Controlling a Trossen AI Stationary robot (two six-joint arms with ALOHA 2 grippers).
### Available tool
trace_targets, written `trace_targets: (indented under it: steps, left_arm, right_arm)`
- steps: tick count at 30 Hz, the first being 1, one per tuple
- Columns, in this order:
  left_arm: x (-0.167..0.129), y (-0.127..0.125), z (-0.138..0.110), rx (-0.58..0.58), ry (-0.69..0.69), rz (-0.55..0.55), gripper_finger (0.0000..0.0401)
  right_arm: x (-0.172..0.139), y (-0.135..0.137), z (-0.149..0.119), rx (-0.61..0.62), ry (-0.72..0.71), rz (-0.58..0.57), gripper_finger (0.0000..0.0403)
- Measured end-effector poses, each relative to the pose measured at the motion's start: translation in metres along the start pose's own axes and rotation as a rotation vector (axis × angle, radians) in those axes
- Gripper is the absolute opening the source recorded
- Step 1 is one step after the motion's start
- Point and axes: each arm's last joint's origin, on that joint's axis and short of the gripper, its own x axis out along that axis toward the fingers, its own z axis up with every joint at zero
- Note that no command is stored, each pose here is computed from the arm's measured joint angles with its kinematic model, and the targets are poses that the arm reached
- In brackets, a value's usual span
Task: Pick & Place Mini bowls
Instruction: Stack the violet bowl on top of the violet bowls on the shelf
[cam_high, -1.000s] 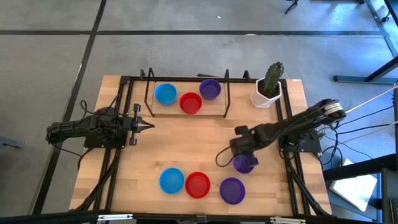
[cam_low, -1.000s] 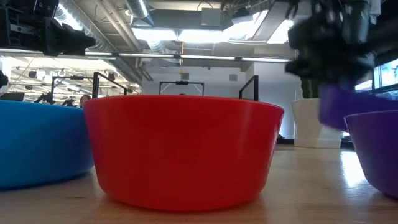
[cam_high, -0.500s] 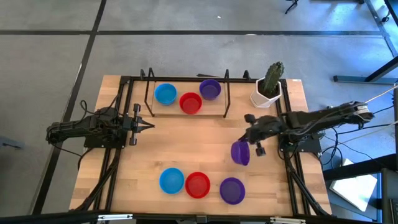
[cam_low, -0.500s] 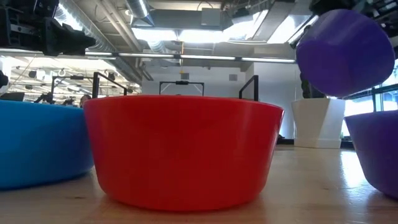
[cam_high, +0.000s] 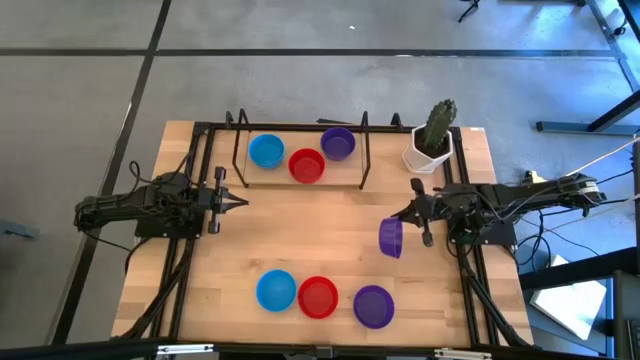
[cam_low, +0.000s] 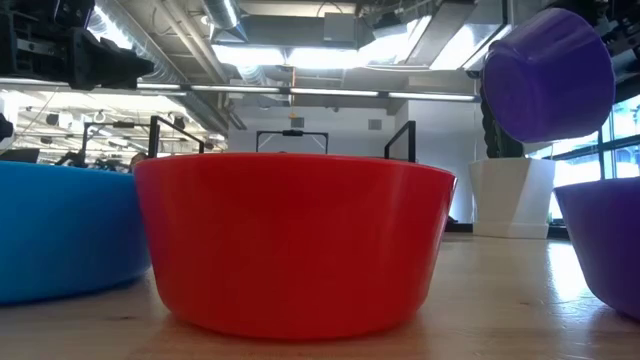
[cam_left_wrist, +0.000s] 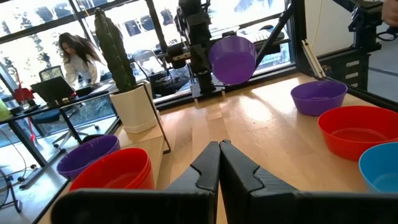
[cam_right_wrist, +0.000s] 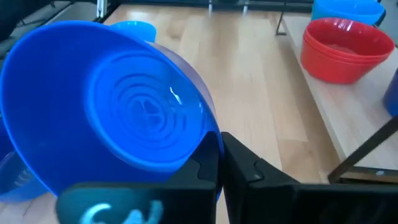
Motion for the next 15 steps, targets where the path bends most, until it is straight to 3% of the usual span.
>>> trace_targets:
  steps: [4, 9, 12, 15]
  left_arm:
    - [0.000, 0.000, 0.000, 0.000, 0.000, 0.000, 0.0003]
    - [0.000, 0.000, 0.000, 0.000, 0.000, 0.000, 0.0003]
    - [0.000, 0.000, 0.000, 0.000, 0.000, 0.002, 0.0003]
    - [0.000, 0.000, 0.000, 0.000, 0.001, 0.004, 0.0003]
  right_arm:
    - [0.004, 0.000, 0.004, 0.004, -0.095, -0.017, 0.0005]
    - [0.007, -0.001, 0.041, -0.034, -0.347, -0.038, 0.0005]
    - [0.012, -0.002, 0.074, -0.087, -0.359, -0.065, 0.0005]
    - [0.026, -0.004, 0.110, -0.138, -0.268, -0.125, 0.0005]
